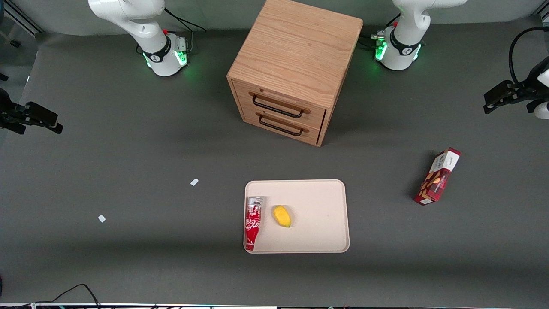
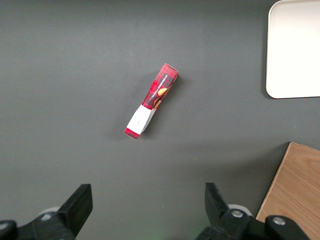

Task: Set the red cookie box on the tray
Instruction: 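Move the left gripper down over the red plaid shortbread box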

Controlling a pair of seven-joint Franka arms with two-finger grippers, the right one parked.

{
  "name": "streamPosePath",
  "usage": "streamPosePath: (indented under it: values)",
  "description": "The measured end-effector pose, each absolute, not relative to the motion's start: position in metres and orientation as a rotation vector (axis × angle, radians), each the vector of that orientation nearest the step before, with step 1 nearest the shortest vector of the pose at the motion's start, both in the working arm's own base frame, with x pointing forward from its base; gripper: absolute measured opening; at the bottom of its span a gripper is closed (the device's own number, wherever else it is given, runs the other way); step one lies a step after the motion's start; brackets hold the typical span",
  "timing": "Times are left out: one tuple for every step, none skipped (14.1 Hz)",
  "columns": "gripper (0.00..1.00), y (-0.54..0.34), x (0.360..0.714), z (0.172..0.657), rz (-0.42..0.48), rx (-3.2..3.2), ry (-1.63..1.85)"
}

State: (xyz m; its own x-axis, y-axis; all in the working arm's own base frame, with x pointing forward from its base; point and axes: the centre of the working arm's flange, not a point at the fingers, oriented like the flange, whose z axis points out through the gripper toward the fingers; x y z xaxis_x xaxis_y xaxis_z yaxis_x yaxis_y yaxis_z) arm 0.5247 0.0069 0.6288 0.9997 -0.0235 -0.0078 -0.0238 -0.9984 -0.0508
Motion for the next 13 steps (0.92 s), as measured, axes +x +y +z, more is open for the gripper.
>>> streamPosePath:
  values:
    - [1.0, 0.007, 0.525, 0.629, 0.011, -3.09, 0.036]
    - [1.0, 0.007, 0.525, 0.629, 0.011, -3.09, 0.036]
    - [1.0, 0.007, 0.525, 0.629, 0.011, -3.091, 0.036]
    - [1.0, 0.007, 0.525, 0.629, 0.011, -3.091, 0.036]
    - [1.0, 0.007, 0.525, 0.629, 0.012, -3.091, 0.036]
    - [1.0, 0.007, 0.525, 0.627, 0.016, -3.093, 0.037]
    - [1.0, 0.006, 0.525, 0.623, 0.03, -3.095, 0.039]
    - [1.0, 0.006, 0.526, 0.614, 0.055, -3.095, 0.055]
    - [1.0, 0.005, 0.529, 0.6, 0.081, -3.094, 0.096]
    - [1.0, 0.004, 0.536, 0.582, 0.088, -3.093, 0.147]
    - [1.0, 0.003, 0.545, 0.559, 0.086, -3.091, 0.187]
    - [1.0, 0.003, 0.555, 0.532, 0.081, -3.089, 0.228]
    - [1.0, 0.003, 0.563, 0.502, 0.074, -3.085, 0.284]
